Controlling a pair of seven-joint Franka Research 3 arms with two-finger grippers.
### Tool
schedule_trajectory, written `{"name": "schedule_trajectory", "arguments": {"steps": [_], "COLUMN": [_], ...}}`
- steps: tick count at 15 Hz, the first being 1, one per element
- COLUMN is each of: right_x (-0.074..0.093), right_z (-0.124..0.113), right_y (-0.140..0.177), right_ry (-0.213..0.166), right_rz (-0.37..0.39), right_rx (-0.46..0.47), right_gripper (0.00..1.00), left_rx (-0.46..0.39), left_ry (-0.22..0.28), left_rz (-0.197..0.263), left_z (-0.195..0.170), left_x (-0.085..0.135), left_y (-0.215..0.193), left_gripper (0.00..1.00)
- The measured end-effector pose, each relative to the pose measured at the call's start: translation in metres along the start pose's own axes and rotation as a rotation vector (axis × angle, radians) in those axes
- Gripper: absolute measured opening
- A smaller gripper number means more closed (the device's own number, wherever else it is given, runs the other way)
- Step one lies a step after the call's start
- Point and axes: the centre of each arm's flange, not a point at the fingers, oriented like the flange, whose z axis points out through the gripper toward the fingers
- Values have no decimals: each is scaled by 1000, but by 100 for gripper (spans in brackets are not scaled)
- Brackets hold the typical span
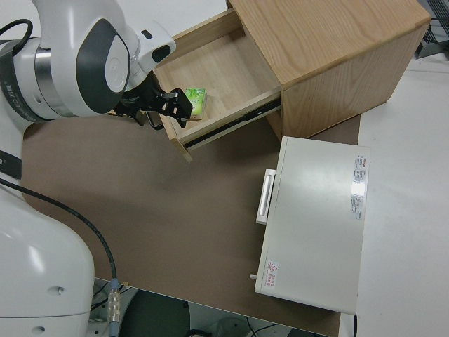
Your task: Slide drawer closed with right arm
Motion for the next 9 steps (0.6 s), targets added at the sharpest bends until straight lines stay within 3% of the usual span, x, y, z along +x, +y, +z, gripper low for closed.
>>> {"name": "schedule_trajectory", "arguments": {"steps": [6, 9], "right_x": [0, 0], "right_z": [0, 1], "right_y": [0, 0], "right_ry": [-2, -5], "right_rz": [0, 0], "right_rx": [0, 0], "right_gripper": [96, 72], "left_rx": [0, 0], "left_ry": [0, 0], "left_rz": [0, 0], "left_z": [0, 0], "left_x": [0, 0], "left_y": [0, 0], "left_gripper": [100, 100]}}
